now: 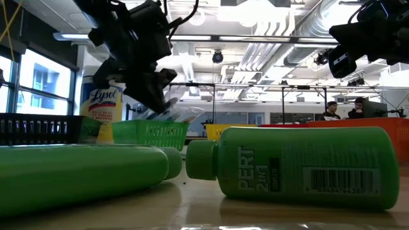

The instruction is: Pick & Place Travel size toiletries

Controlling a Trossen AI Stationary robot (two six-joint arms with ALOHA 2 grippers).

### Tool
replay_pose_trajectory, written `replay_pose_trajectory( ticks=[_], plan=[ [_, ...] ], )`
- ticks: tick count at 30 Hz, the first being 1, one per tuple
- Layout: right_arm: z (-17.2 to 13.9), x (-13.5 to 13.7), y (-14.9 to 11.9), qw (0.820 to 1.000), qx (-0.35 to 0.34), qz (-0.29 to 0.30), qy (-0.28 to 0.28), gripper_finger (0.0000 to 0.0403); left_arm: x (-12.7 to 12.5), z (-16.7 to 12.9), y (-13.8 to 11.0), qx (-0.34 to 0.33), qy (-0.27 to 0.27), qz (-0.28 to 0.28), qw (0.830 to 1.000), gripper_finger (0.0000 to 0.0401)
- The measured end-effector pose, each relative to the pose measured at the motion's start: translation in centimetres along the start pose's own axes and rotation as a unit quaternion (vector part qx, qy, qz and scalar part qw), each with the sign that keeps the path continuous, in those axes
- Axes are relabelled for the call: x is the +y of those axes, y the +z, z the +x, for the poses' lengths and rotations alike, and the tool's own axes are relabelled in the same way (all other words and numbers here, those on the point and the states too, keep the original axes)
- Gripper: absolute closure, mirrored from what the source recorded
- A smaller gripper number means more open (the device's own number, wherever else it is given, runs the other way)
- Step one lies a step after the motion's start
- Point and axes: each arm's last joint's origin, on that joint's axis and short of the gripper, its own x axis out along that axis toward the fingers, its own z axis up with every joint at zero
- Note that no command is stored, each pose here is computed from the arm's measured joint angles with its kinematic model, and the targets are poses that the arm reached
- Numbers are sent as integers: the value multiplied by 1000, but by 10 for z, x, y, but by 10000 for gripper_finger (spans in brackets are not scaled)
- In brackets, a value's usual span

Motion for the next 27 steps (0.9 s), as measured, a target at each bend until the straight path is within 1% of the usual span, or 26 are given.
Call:
replay_pose_trajectory(
  ticks=[6, 12, 15, 18, 21, 27],
  plan=[
    [0, 0, 0, 1000, 0, 2, 0, 400, 0, 0, -1, 2, -1, -3, 1000, 369],
    [0, 0, 0, 1000, 0, 4, 2, 400, 0, 0, -1, 10, 10, -45, 999, 366],
    [0, 0, 0, 1000, 0, 4, 1, 400, 0, 0, -2, 14, 12, -62, 998, 356],
    [0, 0, 0, 1000, 0, 4, 1, 400, 0, 0, -2, 14, 12, -75, 997, 332],
    [0, 0, 0, 1000, 0, 4, 1, 400, 0, 0, -2, 16, 15, -78, 997, 296],
    [0, 0, 0, 1000, 0, 4, 2, 400, 2, -4, 0, 26, 40, -79, 996, 229]
  ],
)
